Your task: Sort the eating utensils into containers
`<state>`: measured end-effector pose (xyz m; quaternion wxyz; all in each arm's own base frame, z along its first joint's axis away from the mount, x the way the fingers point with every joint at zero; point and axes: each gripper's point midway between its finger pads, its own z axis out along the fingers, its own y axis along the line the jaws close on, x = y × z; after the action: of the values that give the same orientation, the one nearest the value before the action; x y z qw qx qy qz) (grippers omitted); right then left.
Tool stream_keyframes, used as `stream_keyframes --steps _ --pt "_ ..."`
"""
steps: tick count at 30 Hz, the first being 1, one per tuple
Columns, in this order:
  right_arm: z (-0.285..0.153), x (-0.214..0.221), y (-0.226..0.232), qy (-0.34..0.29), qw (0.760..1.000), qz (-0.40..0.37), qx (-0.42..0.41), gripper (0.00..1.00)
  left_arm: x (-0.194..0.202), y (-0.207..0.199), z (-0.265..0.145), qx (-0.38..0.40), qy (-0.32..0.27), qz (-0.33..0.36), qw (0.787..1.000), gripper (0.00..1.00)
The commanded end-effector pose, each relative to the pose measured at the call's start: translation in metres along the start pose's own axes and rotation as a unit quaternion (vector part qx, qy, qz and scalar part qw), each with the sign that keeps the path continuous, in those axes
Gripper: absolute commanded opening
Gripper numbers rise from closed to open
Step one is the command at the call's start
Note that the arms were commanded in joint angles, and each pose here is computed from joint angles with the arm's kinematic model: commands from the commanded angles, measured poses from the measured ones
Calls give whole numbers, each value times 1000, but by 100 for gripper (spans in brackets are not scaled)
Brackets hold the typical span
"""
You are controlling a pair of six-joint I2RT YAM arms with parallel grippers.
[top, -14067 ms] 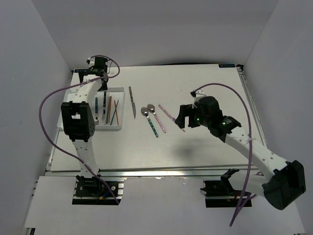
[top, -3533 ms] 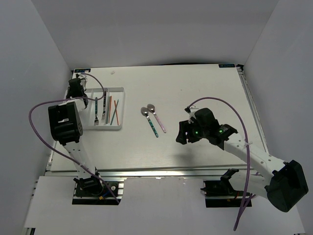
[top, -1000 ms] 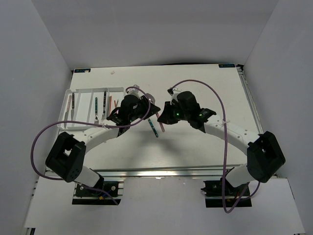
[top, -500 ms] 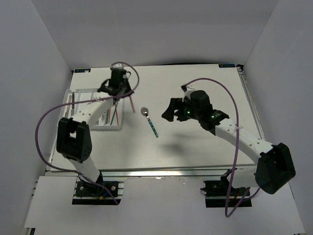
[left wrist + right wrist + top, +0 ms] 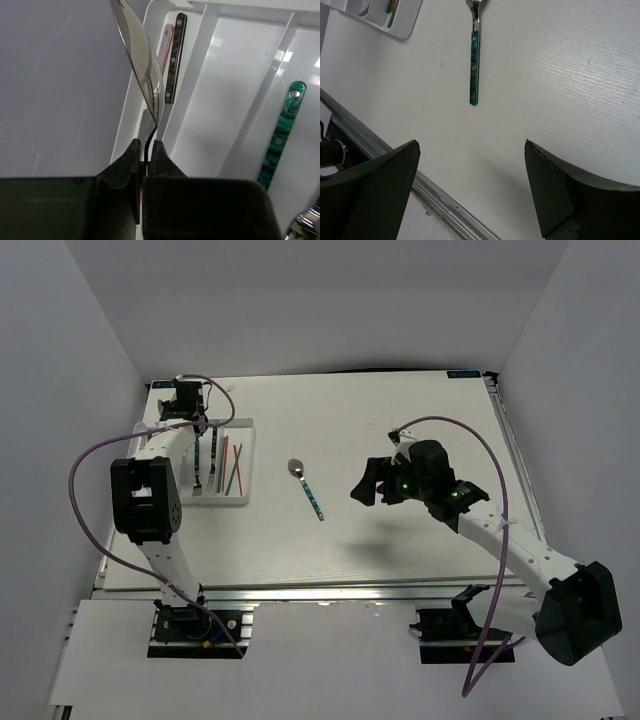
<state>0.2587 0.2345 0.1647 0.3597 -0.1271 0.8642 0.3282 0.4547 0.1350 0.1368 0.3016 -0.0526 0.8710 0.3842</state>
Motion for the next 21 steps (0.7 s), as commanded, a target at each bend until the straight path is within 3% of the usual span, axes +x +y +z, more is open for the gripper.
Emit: stream_keyframes --steps 1,6,11,17,18,21 --pt "-7 1 7 3 1000 -21 -19 89 -24 23 11 -27 -46 9 999 0" --pt "-14 -1 14 -4 999 -25 -32 89 -10 1 34 -27 -48 8 998 0" --pt "-15 -3 16 -7 999 -25 -37 89 -8 -29 45 31 -36 13 999 2" --pt "-10 -5 16 -4 999 -26 -36 89 0 -42 48 57 -38 7 998 21" --pt "-9 -4 15 0 999 -24 -37 89 0 -42 48 55 -39 6 998 31" --pt "-8 -2 15 3 999 -25 -39 89 -1 -37 46 47 -36 -3 998 44"
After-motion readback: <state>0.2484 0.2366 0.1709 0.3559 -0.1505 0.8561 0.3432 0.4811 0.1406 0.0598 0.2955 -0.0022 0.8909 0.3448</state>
